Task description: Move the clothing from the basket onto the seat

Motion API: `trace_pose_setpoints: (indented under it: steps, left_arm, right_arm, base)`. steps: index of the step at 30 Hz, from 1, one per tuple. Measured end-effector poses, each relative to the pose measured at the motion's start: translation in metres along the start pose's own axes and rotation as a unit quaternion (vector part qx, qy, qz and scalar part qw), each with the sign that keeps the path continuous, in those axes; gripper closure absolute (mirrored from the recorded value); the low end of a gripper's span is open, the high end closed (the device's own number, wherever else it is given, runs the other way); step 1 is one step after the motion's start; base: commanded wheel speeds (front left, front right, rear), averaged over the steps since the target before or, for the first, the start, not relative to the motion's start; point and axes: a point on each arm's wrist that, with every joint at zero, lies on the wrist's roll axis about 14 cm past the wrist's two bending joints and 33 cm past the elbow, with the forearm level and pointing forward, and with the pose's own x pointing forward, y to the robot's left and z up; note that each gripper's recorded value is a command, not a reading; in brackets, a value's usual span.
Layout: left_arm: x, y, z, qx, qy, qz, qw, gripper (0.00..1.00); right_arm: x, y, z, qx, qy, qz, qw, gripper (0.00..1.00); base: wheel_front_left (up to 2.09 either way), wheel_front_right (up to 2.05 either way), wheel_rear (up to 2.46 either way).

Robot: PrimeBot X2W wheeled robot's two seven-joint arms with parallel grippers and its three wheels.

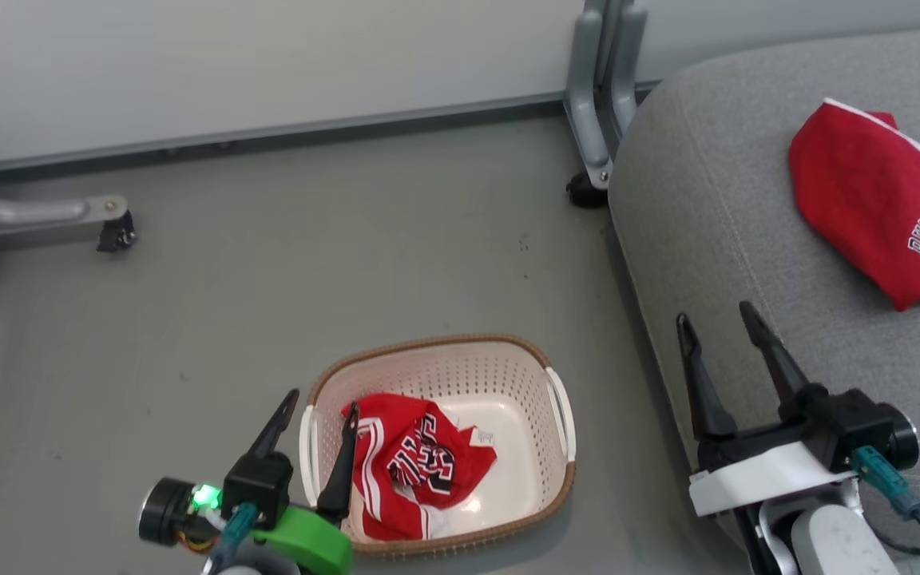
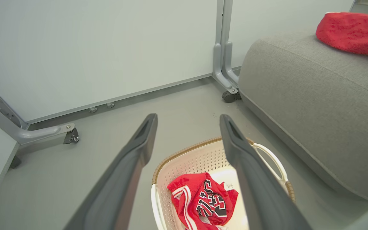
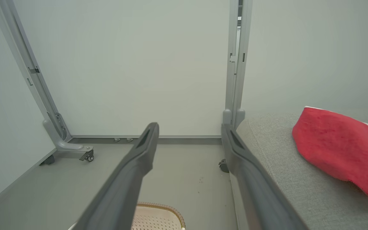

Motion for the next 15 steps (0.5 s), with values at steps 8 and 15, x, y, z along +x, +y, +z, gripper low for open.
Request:
trace_pose_setpoints:
  steps: [8,15]
  left_arm:
    - [0.078,0.001,-0.078,0.141,0.145,-0.125,0.971,0.00]
    - [0.118,-0.010,-0.155,0.211,0.272,-0.212,0.915,0.00]
  right_arm:
    - [0.051,-0.009,-0.028,-0.011,0.018,0.005,1.000,0.00]
    - [0.075,-0.023,-0.069,-0.001,0.051,-0.005,0.999,0.00]
  base:
    - [0.00,0.00,0.00]
    - [0.00,0.00,0.00]
